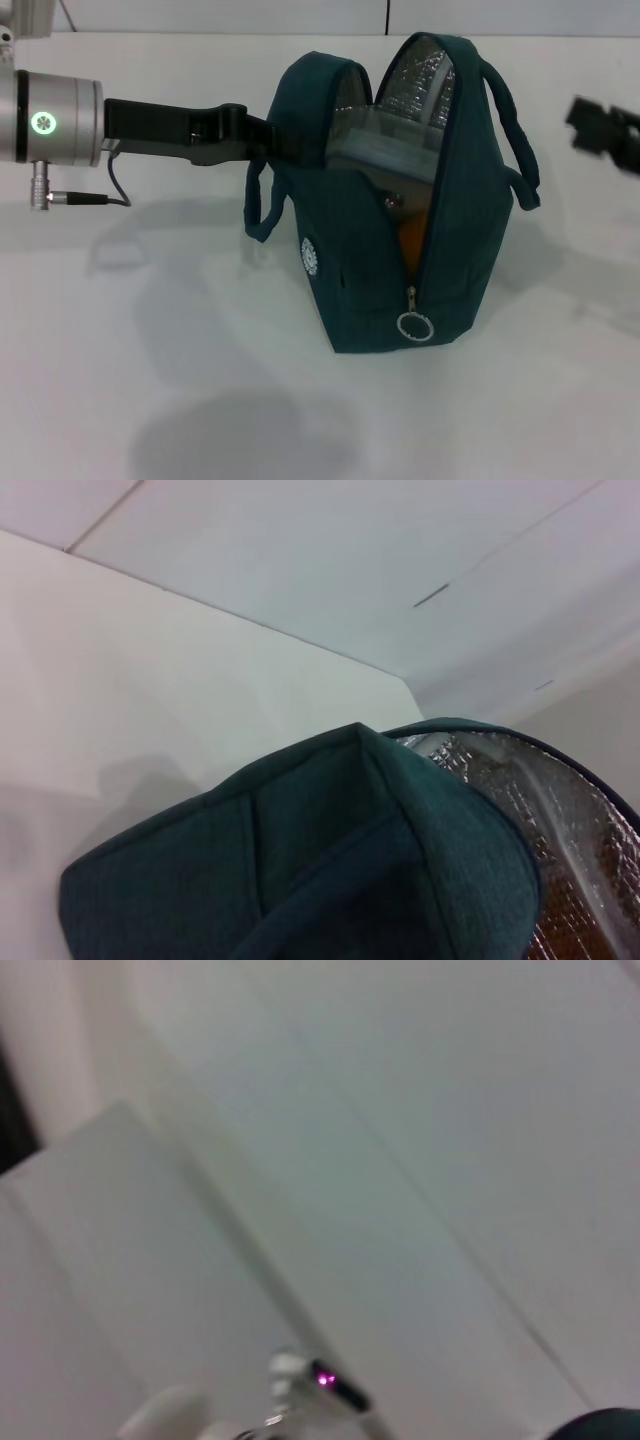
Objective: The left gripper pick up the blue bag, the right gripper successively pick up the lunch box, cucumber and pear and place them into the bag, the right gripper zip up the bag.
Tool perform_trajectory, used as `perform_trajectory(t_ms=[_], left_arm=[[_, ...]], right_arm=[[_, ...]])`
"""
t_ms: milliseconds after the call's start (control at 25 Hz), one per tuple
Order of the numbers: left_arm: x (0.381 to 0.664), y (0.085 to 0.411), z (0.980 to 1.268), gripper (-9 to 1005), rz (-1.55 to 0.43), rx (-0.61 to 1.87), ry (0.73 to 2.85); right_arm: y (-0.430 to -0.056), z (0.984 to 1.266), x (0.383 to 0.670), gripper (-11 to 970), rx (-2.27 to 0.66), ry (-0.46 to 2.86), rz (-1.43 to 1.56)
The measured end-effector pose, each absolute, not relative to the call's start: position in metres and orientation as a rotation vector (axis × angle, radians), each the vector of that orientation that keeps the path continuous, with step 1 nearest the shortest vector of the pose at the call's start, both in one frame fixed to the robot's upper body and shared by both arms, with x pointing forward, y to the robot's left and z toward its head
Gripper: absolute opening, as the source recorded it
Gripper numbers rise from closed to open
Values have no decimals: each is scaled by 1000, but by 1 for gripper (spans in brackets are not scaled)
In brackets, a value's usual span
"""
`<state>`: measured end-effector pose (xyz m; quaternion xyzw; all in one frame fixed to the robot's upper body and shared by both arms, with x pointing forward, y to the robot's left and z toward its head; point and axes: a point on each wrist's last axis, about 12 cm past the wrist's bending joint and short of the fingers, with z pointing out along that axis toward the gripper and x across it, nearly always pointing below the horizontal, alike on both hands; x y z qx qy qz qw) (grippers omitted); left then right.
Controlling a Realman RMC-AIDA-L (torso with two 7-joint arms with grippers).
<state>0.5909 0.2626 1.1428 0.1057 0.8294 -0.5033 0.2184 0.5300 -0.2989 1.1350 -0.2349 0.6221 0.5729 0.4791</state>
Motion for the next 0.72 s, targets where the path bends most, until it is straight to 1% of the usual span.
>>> perform_trajectory(t_ms=[80, 360, 560, 720], left_arm=[[591, 263, 1143, 60, -1392, 292, 2296], [590, 263, 1142, 61, -1399, 295, 2300], [588, 262, 1141, 61, -1415, 305, 2307], [587, 261, 1140, 61, -1423, 307, 2308]], right_arm=[[-302, 1129, 514, 715, -629, 1468, 1383], [-292, 1086, 471, 712, -785, 1468, 1302], [-277, 1061, 462, 711, -839, 1482, 1256], [-266, 1047, 468, 710, -874, 1569, 1215]])
